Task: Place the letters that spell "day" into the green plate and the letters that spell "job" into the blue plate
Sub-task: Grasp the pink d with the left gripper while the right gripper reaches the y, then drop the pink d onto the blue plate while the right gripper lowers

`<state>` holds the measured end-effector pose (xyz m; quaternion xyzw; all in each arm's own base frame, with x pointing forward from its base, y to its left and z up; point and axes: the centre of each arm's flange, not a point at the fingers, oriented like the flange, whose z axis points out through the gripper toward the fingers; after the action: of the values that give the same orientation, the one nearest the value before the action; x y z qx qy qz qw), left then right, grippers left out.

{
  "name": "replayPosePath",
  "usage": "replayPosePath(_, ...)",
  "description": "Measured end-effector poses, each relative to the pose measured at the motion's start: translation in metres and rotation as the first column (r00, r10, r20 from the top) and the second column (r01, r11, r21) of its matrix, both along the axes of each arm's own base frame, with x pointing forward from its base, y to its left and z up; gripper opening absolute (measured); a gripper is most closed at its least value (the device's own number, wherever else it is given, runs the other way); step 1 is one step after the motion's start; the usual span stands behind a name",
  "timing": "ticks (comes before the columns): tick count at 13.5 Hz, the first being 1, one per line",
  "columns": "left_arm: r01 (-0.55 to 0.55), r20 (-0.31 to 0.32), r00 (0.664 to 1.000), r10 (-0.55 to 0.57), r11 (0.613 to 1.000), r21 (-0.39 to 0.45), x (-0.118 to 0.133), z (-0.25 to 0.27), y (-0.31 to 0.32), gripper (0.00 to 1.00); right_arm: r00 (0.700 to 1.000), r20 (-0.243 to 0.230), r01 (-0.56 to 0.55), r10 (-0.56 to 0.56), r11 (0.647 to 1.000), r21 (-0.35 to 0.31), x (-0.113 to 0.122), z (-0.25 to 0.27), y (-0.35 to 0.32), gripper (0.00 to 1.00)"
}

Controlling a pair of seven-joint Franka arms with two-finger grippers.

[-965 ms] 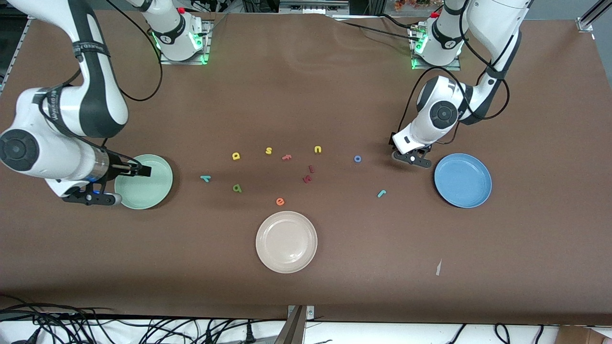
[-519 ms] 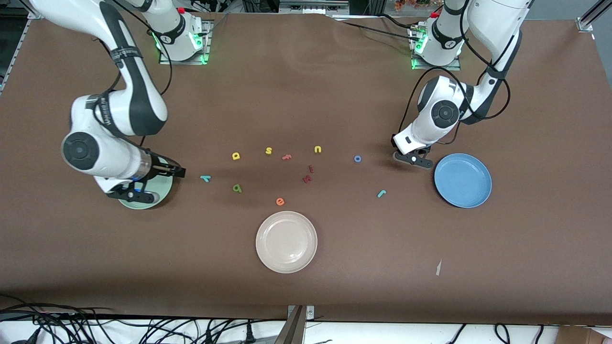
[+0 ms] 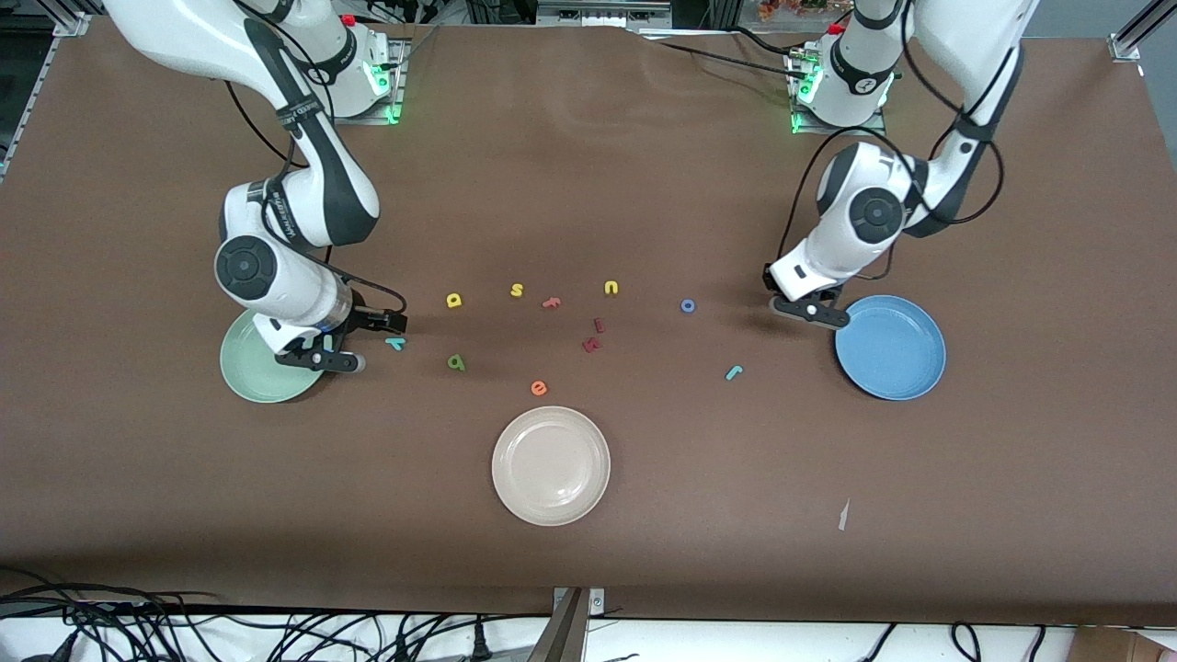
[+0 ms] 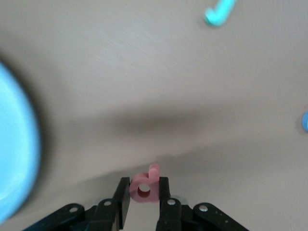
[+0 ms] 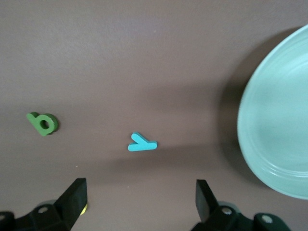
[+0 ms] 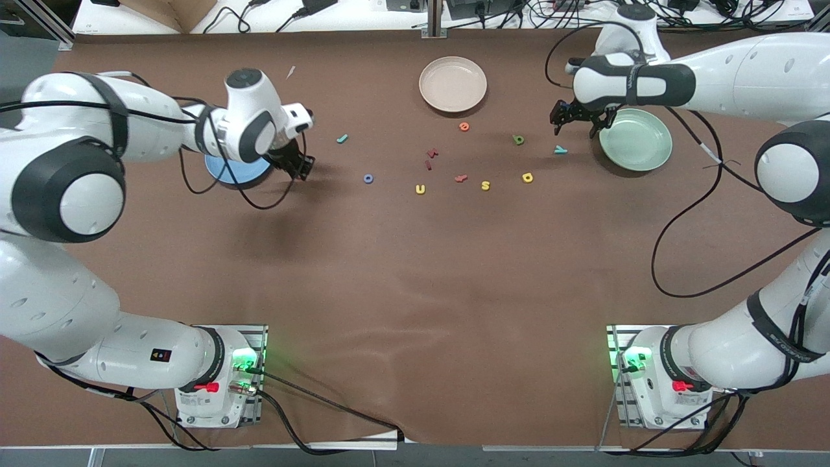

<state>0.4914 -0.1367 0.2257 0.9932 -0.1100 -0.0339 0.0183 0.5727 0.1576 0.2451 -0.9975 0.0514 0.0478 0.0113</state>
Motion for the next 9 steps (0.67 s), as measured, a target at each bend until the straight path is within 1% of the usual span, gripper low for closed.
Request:
replayPosePath(3, 0.044, 0.043, 0.998, -0.044, 0.999, 0.001, 0.014, 0.041, 0.058, 0.29, 0.998, 0.060, -0.007, 0.007, 1.000, 0.013, -0.021, -0.030, -0.003, 1.00)
replayPosePath(5, 0.077, 0.042, 0.996, -0.077, 0.997, 0.001, 0.015, 0.042, 0.087, 0.29, 0.997, 0.062, -0.046, 0.046, 0.999, 0.014, -0.031, -0.043, 0.000, 1.00)
replayPosePath(6, 0.086, 0.034, 0.996, -0.086, 0.996, -0.001, 0.014, 0.038, 0.092, 0.33, 0.996, 0.055, -0.077, 0.076, 0.997, 0.013, -0.035, -0.048, 0.004, 1.00)
replayPosePath(7, 0.092, 0.026, 0.995, -0.092, 0.996, -0.002, 0.013, 0.034, 0.092, 0.41, 0.992, 0.047, -0.120, 0.119, 0.993, 0.011, -0.037, -0.054, 0.006, 1.00)
replayPosePath(8, 0.099, 0.023, 0.995, -0.099, 0.995, -0.002, 0.012, 0.032, 0.091, 0.52, 0.985, 0.043, -0.166, 0.165, 0.986, 0.011, -0.039, -0.059, 0.007, 1.00)
replayPosePath(9, 0.107, 0.023, 0.994, -0.106, 0.994, -0.001, 0.012, 0.032, 0.089, 0.59, 0.977, 0.041, -0.212, 0.211, 0.977, 0.011, -0.039, -0.064, 0.007, 1.00)
